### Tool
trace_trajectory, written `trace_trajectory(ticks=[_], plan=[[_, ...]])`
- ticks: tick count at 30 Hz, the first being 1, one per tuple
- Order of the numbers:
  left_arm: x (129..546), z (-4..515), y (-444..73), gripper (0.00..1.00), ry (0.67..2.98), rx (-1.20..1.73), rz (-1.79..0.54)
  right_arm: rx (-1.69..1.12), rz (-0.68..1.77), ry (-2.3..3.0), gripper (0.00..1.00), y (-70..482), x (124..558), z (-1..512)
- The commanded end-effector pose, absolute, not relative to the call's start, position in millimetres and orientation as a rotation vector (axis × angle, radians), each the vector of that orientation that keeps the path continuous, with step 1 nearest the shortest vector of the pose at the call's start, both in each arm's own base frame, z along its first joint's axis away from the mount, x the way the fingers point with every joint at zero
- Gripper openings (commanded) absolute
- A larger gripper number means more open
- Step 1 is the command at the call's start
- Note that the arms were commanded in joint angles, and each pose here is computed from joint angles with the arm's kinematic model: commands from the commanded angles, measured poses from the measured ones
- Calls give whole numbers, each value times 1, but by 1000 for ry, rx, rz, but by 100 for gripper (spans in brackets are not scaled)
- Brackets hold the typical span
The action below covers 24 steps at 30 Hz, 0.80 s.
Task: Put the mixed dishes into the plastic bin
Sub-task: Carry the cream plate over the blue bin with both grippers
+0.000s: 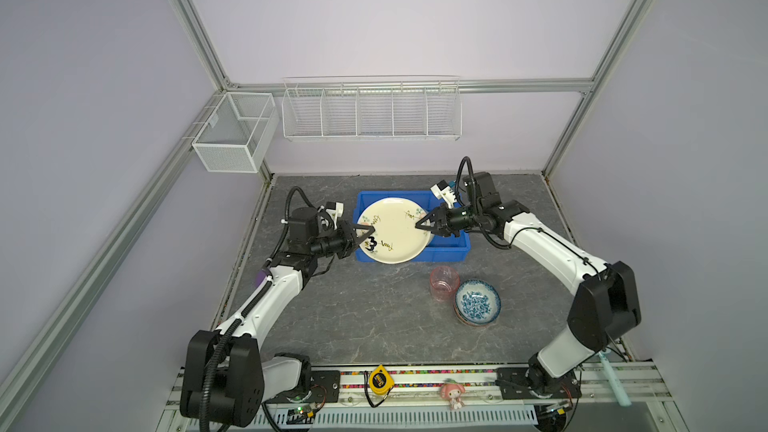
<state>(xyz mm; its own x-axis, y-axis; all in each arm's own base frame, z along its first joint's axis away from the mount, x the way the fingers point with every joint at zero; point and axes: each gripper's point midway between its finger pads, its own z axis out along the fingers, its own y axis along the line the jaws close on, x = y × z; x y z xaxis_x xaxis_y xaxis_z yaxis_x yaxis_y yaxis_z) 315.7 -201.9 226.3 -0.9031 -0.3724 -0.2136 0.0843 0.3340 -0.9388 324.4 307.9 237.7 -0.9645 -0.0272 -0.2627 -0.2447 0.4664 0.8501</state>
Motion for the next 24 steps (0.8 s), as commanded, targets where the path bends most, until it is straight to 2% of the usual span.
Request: trace_trajectory(ticks=[1,6,8,12,20,24], plan=[[323,249,-208,0,2142,-163,-1602,-300,1578,2437,17,316,324,247],[323,244,-208,4,2158,-169,-1595,-296,1599,2428,16,318,327,248],[324,242,-208,8,2164,-173,-1588,-295,1600,2424,7,318,328,249],[326,237,-208,23,2185,-177,-1574,-277,1591,2421,7,315,331,248],[325,237,-208,45,2187,-177,-1569,-236,1587,2420,7,308,337,250],[326,239,-208,67,2193,-173,-1568,-202,1561,2418,7,300,342,250]])
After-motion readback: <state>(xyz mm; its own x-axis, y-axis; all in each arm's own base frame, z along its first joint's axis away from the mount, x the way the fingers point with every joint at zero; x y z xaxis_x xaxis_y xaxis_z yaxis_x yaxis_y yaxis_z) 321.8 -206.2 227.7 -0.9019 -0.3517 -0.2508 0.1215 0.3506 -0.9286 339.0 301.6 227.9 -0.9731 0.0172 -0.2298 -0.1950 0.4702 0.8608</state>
